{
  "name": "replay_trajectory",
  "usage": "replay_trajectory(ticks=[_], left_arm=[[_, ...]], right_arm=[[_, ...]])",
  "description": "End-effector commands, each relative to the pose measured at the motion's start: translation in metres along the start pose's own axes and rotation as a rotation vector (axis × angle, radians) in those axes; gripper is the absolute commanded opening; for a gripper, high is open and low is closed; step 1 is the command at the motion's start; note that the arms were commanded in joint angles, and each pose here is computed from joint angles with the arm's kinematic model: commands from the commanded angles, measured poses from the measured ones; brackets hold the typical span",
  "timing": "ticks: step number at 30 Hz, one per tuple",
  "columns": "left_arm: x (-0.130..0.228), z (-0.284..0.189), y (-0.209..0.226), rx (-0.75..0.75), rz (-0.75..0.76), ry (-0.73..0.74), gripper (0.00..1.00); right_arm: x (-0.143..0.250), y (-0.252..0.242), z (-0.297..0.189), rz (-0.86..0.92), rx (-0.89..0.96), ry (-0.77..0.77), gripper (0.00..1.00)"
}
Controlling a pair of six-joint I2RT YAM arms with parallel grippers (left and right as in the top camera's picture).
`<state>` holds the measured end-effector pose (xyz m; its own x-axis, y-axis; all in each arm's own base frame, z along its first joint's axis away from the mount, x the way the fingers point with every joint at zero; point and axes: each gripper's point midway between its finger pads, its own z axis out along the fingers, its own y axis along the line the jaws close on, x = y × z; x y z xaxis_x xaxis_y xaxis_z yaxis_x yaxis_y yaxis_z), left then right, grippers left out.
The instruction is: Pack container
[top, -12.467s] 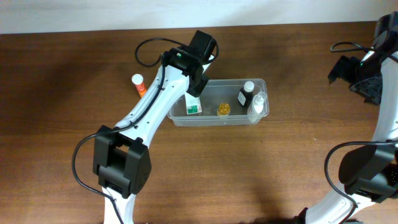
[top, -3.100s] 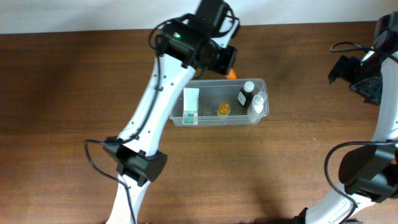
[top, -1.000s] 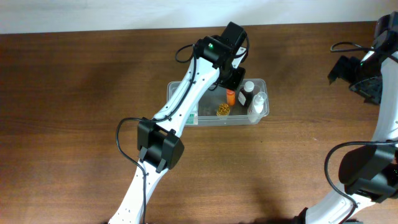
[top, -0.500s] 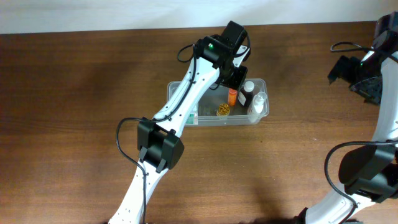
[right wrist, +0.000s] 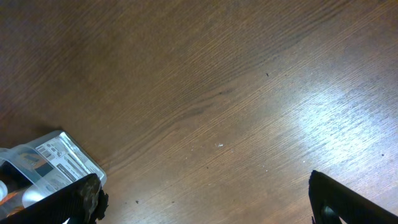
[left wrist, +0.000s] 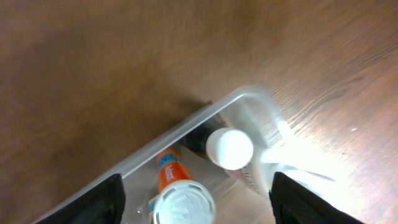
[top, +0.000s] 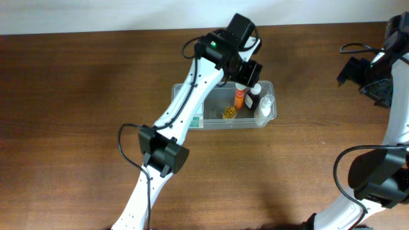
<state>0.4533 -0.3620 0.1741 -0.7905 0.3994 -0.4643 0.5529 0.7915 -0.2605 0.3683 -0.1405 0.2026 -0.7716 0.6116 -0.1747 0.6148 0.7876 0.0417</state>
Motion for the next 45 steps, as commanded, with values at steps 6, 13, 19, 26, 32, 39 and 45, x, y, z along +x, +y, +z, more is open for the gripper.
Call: replay_trajectory(ticks=[6,13,19,26,32,39,45], left_arm=[[-0.024,-0.098,0.047,-0.124,-0.040,-0.160,0.84],[0.002,-0.175,0.097,-0.262,-0.141,-0.156,0.87],[0.003,-0.232,0.118,-0.305,-0.178,-0.250,0.95],[0.027,-0.263,0.111,-0.318,-0.177,-0.209,0.99],[0.089,-0.269,0.106,-0.352,-0.214,-0.036,0.99],[0.153,-0.293,0.087,-0.356,-0.273,0.012,0.99],[0.172,-0.324,0.071,-0.354,-0.262,-0.182,0.99]], right_arm=[[-0.001,-0.001,-0.003,0.004,-0.004,-0.009,0.98],[-0.001,-0.001,-0.003,0.004,-0.004,-0.009,0.98],[-0.001,-0.001,-0.003,0.004,-0.004,-0.009,0.98],[-0.001,-0.001,-0.003,0.004,-0.004,-0.009,0.98],[-0.001,-0.001,-0.003,0.004,-0.004,-0.009,0.98],[-0.001,-0.001,-0.003,0.004,-0.004,-0.009,0.98],[-0.001,-0.001,-0.003,0.004,-0.004,-0.009,0.98]])
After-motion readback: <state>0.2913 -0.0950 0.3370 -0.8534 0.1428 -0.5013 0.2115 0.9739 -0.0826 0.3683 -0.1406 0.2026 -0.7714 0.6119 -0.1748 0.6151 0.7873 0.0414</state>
